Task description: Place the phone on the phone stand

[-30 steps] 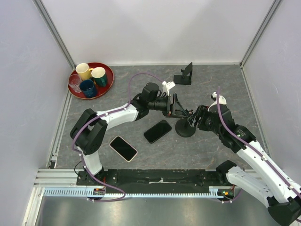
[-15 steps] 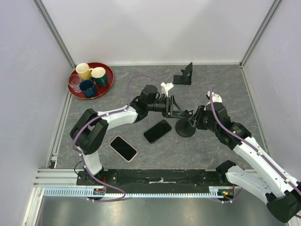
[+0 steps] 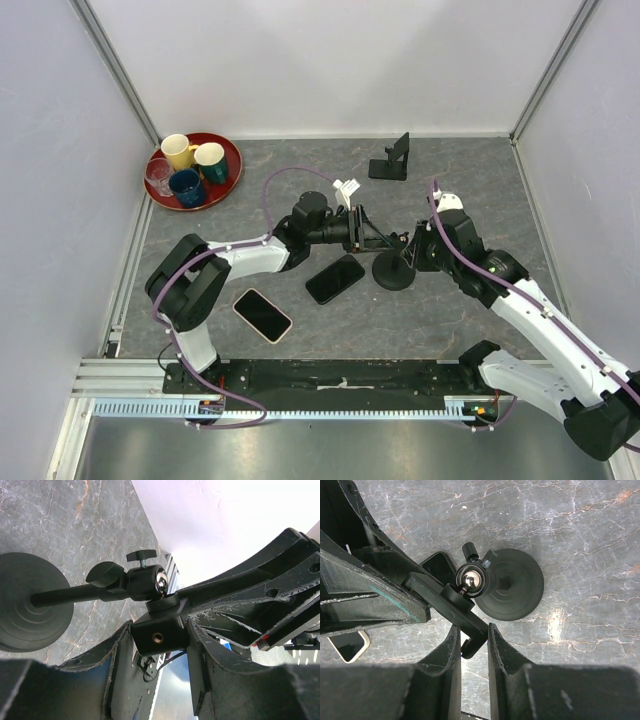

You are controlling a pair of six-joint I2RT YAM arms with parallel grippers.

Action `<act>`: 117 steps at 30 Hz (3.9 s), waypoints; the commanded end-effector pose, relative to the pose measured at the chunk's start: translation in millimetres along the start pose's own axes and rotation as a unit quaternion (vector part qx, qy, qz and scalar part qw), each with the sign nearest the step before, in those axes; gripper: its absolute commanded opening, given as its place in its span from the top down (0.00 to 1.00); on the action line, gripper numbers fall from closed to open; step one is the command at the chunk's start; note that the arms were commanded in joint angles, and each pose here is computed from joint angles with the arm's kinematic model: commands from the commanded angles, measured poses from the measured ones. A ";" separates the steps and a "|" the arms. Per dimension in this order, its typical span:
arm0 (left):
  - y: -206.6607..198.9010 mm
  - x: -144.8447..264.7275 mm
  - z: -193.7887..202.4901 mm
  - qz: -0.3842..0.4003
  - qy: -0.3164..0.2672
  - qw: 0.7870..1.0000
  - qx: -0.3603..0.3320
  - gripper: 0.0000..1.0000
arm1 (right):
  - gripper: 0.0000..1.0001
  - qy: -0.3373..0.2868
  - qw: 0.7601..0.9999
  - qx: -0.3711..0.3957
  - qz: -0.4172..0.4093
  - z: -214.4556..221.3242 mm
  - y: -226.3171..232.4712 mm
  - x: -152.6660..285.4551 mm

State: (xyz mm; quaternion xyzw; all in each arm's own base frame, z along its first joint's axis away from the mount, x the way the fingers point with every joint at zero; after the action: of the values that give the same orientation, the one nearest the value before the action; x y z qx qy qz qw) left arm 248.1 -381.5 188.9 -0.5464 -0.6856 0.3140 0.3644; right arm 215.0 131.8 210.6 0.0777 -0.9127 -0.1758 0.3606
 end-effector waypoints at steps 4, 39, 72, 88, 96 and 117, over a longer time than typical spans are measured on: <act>17.6 -9.3 50.8 -0.027 0.064 0.997 0.046 0.98 | 1.00 -0.057 0.993 0.027 0.100 -25.8 -29.6 1.4; -7.3 2.6 55.9 -0.042 0.060 0.997 -0.002 0.43 | 0.41 -0.020 0.993 0.069 0.092 -47.4 -40.4 -0.8; -78.2 18.5 38.9 0.019 -0.044 0.999 0.004 0.04 | 0.02 -0.040 0.956 -0.153 -0.247 -76.0 0.0 -3.7; -46.6 -42.2 8.8 -0.031 -0.137 0.987 0.081 0.20 | 0.17 -0.025 0.916 -0.259 -0.304 -53.0 -14.8 -22.5; -34.2 -39.2 11.9 -0.052 -0.146 0.983 0.095 0.28 | 0.24 -0.020 0.919 -0.262 -0.294 -48.7 -18.7 -30.3; -14.5 -32.6 12.3 -0.074 -0.145 0.981 0.104 0.29 | 0.43 0.008 0.917 -0.267 -0.296 -35.0 -23.2 -54.6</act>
State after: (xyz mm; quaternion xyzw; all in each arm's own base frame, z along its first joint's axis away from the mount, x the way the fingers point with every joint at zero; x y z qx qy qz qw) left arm 228.0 -416.1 182.2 -0.3990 -0.7341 0.4203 0.3539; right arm 278.3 112.2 191.4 0.2254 -0.7636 -0.5156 0.3166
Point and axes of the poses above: each gripper's point midway between its finger pads, its own x axis back along the fingers, its own y axis along the line the jaws close on, z = x × y, the point moved 4 cm from there along x, back along the fingers, and after that the axes turned 7 degrees about -x, right-handed, at the moved point
